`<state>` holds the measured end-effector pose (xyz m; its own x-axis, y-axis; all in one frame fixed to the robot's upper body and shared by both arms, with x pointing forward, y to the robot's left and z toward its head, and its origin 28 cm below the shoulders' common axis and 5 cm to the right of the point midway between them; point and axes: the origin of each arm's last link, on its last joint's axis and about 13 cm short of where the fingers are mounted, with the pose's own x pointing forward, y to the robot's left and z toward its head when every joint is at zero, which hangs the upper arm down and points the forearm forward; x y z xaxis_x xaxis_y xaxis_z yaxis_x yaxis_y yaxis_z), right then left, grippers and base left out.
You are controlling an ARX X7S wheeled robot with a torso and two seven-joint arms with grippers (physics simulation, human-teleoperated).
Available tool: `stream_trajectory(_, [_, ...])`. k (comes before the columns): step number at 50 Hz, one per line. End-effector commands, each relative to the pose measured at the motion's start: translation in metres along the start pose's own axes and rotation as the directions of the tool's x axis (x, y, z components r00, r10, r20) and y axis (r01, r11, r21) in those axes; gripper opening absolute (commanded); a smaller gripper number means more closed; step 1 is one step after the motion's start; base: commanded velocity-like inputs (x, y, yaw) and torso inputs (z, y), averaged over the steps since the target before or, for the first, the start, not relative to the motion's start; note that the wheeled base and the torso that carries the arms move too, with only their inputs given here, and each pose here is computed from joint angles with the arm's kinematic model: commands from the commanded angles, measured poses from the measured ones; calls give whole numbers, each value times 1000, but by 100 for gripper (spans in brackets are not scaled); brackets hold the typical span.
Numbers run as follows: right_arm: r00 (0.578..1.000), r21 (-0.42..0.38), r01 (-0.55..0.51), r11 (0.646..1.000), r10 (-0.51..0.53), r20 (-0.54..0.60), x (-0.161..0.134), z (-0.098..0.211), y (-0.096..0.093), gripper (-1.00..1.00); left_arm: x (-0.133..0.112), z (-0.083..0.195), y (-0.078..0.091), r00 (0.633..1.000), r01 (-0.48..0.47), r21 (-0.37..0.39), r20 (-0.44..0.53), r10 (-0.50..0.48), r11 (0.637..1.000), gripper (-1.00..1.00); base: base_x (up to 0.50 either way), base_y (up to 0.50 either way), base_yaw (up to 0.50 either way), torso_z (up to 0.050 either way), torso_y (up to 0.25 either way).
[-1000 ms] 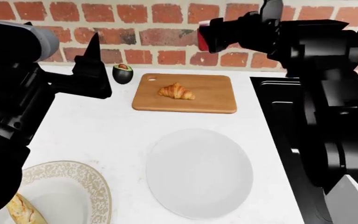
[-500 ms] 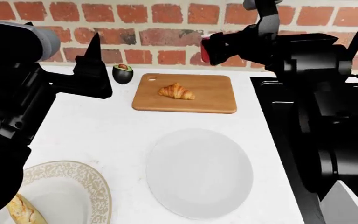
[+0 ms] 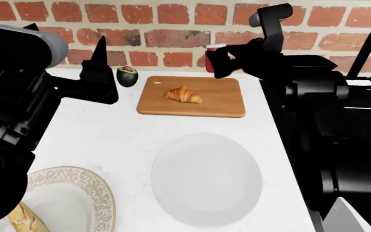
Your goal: From the different types of pastries on the counter, select a croissant and place it on the cutting board. Then retrieve a jar of jam from the cabinet and place it alongside the croissant on the cutting board.
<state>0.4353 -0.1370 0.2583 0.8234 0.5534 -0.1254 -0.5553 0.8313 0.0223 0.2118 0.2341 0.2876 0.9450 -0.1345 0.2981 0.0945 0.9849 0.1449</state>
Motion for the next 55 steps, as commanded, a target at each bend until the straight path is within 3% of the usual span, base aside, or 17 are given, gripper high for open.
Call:
stream_trajectory(1, [998,-15,-2,1000,3,56,2,-4,0,-100,0,0,0,1000,7,16,9,-7,1000,100,0,0,0,10,0])
stream_trajectory(9, [998,-32,4,999,-2,59,3,-4,0,-100,0,1,0,1000,13,25,16,-13,1000,100,0,0,0,0,-12])
stream_trajectory(47, [993,-165,72,984,-56,99,2,0,-4,-100,-2,10,4,999,9,32,45,-10,999,100,0,0,0,0,-145])
stream_trajectory(55, [991,-193,113,975,-95,98,0,1,-7,-100,-2,11,5,999,6,17,44,-7,1000,100,0,0,0,0,0])
